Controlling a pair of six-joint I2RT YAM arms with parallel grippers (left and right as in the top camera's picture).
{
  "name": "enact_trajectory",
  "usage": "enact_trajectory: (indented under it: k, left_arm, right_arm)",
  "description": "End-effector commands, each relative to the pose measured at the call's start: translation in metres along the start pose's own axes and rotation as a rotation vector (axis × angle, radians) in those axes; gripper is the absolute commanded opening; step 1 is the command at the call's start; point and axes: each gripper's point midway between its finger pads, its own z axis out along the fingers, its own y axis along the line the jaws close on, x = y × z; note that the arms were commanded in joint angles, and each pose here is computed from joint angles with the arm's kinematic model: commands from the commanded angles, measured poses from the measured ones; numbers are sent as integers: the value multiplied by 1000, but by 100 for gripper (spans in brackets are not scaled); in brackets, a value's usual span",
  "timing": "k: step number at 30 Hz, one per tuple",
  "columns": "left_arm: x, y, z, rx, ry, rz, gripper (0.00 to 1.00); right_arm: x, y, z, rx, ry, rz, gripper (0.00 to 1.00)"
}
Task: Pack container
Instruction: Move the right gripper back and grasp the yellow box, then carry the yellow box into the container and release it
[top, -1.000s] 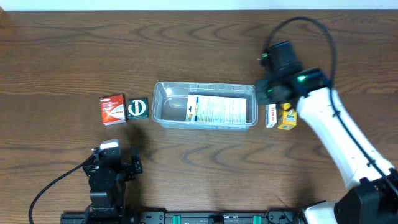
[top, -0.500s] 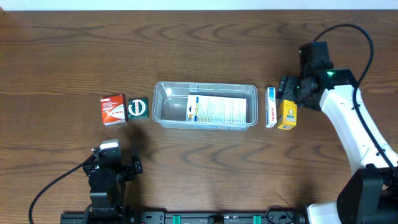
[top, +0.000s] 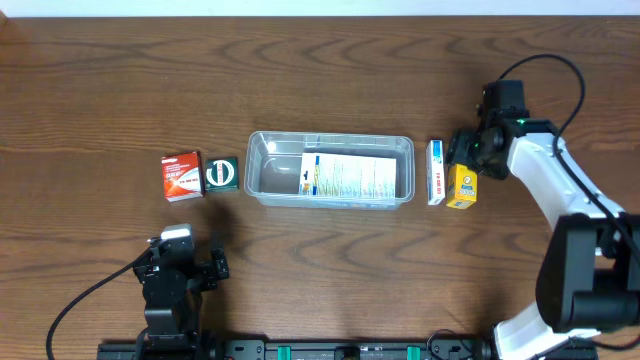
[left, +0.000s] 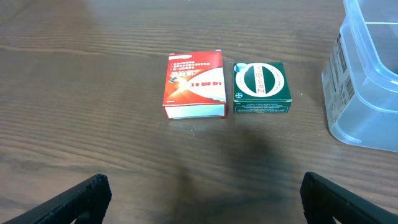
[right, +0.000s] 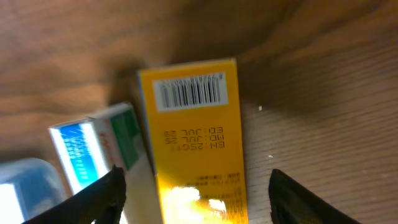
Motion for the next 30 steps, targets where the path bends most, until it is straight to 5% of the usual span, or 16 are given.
enact_trajectory:
  k: [1,7,11,15,19,24,30]
  left_arm:
    - [4,1,2,-5,4,-10,98]
    - [4,1,2,-5,4,-10,98]
    - [4,1,2,-5,4,-10,98]
    - [4,1,2,-5,4,-10,98]
    - [4,1,2,-5,4,-10,98]
    - [4,1,2,-5,4,-10,98]
    - [4,1,2,-5,4,-10,98]
  right_arm:
    - [12,-2,16,4,60,-30,64]
    - [11,-7,25,30,59,-28,43]
    - [4,-5,19,22,29,-28,40]
    - [-1,-3,10,13,4,-29,24]
    - [-5,0,-4,2,-25,-61,23]
    - [-13,14,-37,-32,-104,-184,23]
    - [-11,59,-95,-119,-256,-518,11]
